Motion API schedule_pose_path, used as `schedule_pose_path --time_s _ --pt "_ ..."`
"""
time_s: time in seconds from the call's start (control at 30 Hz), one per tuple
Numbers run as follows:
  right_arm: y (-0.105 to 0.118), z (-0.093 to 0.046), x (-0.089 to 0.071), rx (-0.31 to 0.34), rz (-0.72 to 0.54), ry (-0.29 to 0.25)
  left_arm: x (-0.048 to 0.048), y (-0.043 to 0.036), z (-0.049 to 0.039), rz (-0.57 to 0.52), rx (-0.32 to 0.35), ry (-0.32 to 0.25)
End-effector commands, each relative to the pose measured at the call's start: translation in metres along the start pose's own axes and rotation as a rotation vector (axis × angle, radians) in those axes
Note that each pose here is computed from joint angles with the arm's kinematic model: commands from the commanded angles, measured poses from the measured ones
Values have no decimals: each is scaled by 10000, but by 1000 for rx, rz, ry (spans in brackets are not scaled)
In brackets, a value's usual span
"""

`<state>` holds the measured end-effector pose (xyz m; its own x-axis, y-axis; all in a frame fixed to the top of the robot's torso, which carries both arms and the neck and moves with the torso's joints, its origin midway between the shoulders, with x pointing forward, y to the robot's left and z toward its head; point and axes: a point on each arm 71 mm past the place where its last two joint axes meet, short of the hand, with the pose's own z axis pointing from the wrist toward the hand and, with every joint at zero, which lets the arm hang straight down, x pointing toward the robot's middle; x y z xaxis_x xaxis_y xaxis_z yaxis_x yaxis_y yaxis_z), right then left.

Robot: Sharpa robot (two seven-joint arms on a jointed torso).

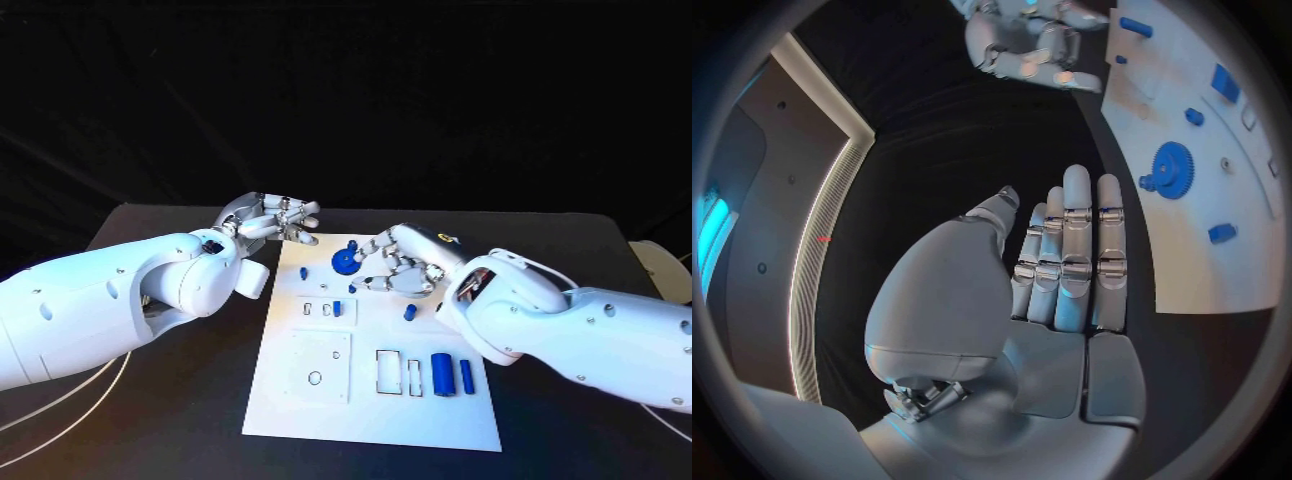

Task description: Assemble the parts on the task board

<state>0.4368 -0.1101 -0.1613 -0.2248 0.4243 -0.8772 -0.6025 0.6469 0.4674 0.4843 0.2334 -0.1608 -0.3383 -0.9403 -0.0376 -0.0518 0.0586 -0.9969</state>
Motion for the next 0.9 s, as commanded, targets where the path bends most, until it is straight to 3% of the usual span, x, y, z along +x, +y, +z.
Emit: schedule_pose_path --time_s 0.03,0.2,0.3,0.4,0.57,0.9 --pt "-62 -79 -165 5 210 -10 30 84 5 273 -109 100" --pt "-339 -230 -493 101 253 -57 14 159 8 432 -247 165" --pt "-571 -331 -667 180 271 -94 14 145 53 595 -341 215" --pt "-702 -389 -755 220 272 -115 23 147 79 719 -394 232" --pt "-846 -454 -844 263 268 -138 83 157 132 862 -473 247" --pt "-925 -476 -883 290 243 -146 276 142 250 990 -563 273"
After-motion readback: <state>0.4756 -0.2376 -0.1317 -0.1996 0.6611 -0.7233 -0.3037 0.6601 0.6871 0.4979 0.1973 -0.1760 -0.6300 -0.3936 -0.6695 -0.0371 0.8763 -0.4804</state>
